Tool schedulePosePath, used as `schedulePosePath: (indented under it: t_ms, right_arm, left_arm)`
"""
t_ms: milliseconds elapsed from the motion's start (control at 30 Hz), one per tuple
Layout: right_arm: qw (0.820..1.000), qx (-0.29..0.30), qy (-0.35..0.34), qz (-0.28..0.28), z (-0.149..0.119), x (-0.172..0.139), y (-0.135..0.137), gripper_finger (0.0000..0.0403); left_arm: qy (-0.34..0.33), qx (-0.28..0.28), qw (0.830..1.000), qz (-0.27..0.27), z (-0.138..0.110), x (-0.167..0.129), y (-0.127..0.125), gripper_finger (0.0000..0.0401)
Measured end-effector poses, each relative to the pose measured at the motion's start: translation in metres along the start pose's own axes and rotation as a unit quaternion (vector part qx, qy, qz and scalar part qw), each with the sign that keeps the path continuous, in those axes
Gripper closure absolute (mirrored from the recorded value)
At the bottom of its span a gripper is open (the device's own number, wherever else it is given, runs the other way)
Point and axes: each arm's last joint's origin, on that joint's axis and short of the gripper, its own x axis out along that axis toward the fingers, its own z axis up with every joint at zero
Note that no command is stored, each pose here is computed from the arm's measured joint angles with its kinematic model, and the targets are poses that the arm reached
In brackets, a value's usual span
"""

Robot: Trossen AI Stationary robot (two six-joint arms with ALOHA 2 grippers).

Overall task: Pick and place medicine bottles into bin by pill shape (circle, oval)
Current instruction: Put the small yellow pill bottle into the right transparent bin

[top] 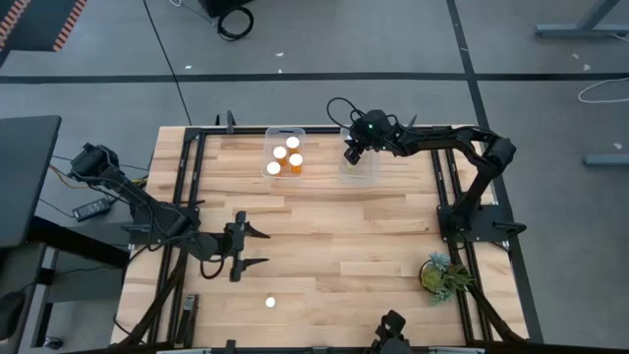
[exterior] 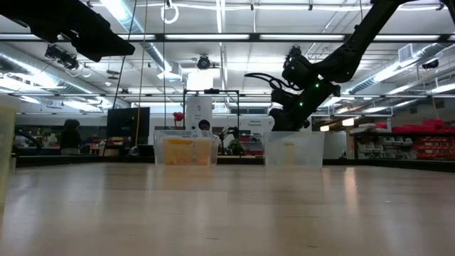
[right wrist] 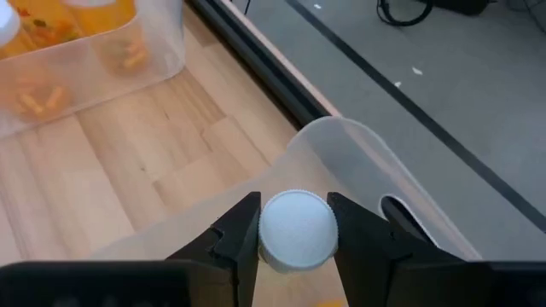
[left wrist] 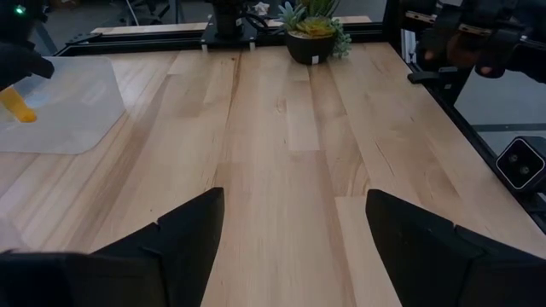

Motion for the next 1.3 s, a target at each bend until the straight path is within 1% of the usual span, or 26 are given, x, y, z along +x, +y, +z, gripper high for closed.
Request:
schedulePosePath:
  t_ms: [267,567,1000,1100,1300]
  right_arm:
    - [1.000,0.004,0.008,0.017,-0.0016,-0.0001,0.0021,0.0267]
    - [0.999,0.005,0.025,0.019,-0.0049,-0.0002,0.0024,0.0250]
    - [0.999,0.003,0.026,0.019,-0.0051,-0.0003,0.0024,0.0246]
    - [0.999,0.003,0.026,0.019,-0.0051,-0.0003,0.0024,0.0236]
    - [0.999,0.002,0.026,0.019,-0.0049,-0.0003,0.0024,0.0197]
  left_arm:
    - [0.000,0.000,1.000,0.000,0.0001,0.0000,0.0001,0.0108]
    - [0.000,0.000,1.000,0.000,0.0000,0.0000,0.0000,0.0108]
    - [0.000,0.000,1.000,0.000,0.0000,0.0000,0.0001,0.0108]
    - [0.000,0.000,1.000,0.000,0.0000,0.0000,0.0001,0.0108]
    - [0.000,0.000,1.000,0.000,0.0000,0.0000,0.0000,0.0108]
